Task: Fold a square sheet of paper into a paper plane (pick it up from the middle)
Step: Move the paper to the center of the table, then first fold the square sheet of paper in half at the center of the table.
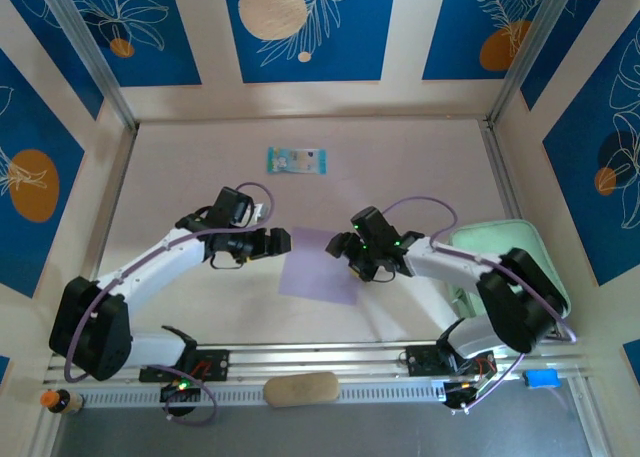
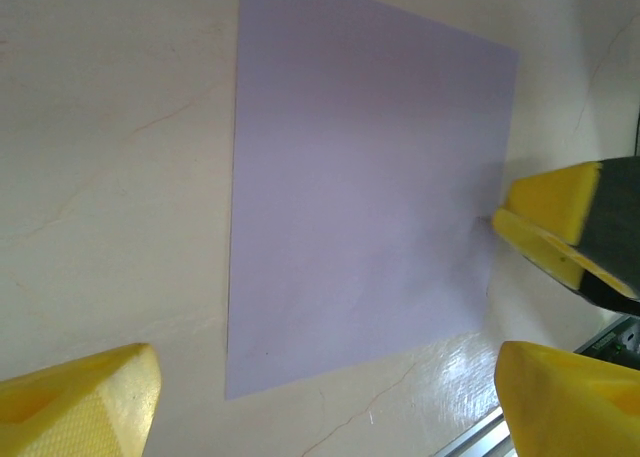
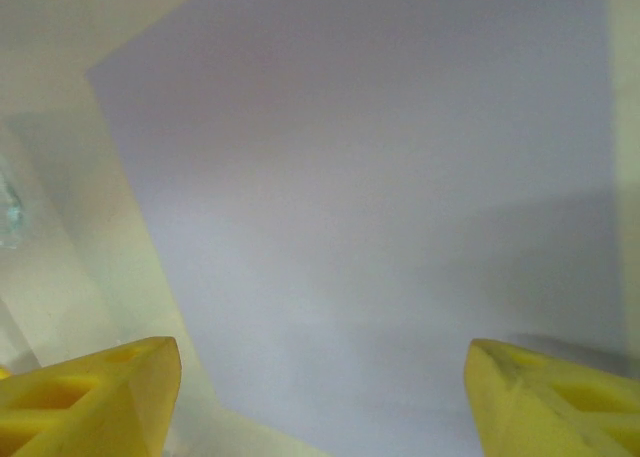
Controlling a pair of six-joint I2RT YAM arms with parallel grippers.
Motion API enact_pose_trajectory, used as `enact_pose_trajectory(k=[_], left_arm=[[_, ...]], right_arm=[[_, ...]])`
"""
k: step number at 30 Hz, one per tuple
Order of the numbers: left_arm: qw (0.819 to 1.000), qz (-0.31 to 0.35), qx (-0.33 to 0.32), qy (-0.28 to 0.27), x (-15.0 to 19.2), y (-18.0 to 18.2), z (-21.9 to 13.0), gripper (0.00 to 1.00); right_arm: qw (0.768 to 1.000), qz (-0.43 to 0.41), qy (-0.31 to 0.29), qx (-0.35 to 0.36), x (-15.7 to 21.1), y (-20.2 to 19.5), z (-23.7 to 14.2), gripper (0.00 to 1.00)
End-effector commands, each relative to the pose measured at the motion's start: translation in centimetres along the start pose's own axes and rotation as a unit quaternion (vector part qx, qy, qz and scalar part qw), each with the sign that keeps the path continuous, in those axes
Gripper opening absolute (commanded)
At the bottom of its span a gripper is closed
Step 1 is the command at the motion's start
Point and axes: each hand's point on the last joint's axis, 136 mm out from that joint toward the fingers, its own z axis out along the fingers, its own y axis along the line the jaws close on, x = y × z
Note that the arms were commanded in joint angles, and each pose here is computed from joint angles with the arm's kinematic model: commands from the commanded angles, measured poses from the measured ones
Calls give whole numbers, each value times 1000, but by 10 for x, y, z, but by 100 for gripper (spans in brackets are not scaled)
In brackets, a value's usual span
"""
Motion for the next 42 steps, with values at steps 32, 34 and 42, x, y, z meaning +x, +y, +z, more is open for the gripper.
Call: enact_pose_trajectory(k=[32, 34, 42], left_arm=[[1000, 23, 10, -14, -9, -12, -4, 87], [1000, 22, 8, -7, -8, -13, -3, 86], [999, 35, -16, 8, -11, -19, 0, 85]], right_arm=[[998, -55, -15, 1, -13, -14, -31, 79], [999, -53, -13, 1, -10, -16, -29, 78], [997, -74, 14, -32, -5, -4, -18, 78]])
